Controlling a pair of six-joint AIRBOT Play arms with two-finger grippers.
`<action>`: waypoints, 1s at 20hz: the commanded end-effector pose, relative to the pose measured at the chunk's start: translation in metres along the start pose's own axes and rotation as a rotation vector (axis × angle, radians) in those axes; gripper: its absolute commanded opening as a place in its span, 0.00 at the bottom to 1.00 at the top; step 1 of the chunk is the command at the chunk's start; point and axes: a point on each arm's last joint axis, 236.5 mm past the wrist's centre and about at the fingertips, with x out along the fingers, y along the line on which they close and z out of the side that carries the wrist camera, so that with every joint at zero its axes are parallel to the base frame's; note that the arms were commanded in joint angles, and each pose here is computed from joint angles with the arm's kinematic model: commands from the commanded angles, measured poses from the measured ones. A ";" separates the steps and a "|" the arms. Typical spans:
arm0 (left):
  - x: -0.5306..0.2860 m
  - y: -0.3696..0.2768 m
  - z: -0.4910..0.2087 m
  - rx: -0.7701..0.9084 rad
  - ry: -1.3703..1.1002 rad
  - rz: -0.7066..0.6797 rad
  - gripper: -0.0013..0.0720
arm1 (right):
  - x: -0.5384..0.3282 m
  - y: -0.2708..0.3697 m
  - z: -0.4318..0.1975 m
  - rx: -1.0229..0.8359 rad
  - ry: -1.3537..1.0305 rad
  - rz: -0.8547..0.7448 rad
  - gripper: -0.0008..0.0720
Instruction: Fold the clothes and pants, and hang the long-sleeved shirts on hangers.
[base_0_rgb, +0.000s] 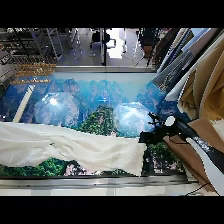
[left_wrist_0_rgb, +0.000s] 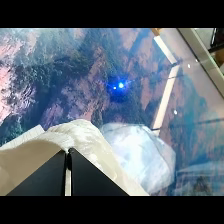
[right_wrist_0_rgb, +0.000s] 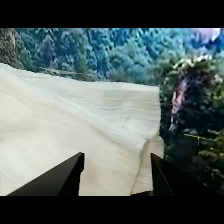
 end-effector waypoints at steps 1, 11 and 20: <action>0.000 -0.001 -0.001 0.001 0.006 -0.004 0.03 | 0.003 0.004 0.008 -0.012 -0.029 0.022 0.44; -0.079 -0.150 0.092 -0.158 -0.370 -0.579 0.03 | -0.149 0.055 0.073 -0.180 -0.469 -0.095 0.03; -0.367 -0.292 0.145 -0.134 -1.032 -1.205 0.03 | -0.522 0.124 -0.015 -0.267 -1.415 -0.288 0.03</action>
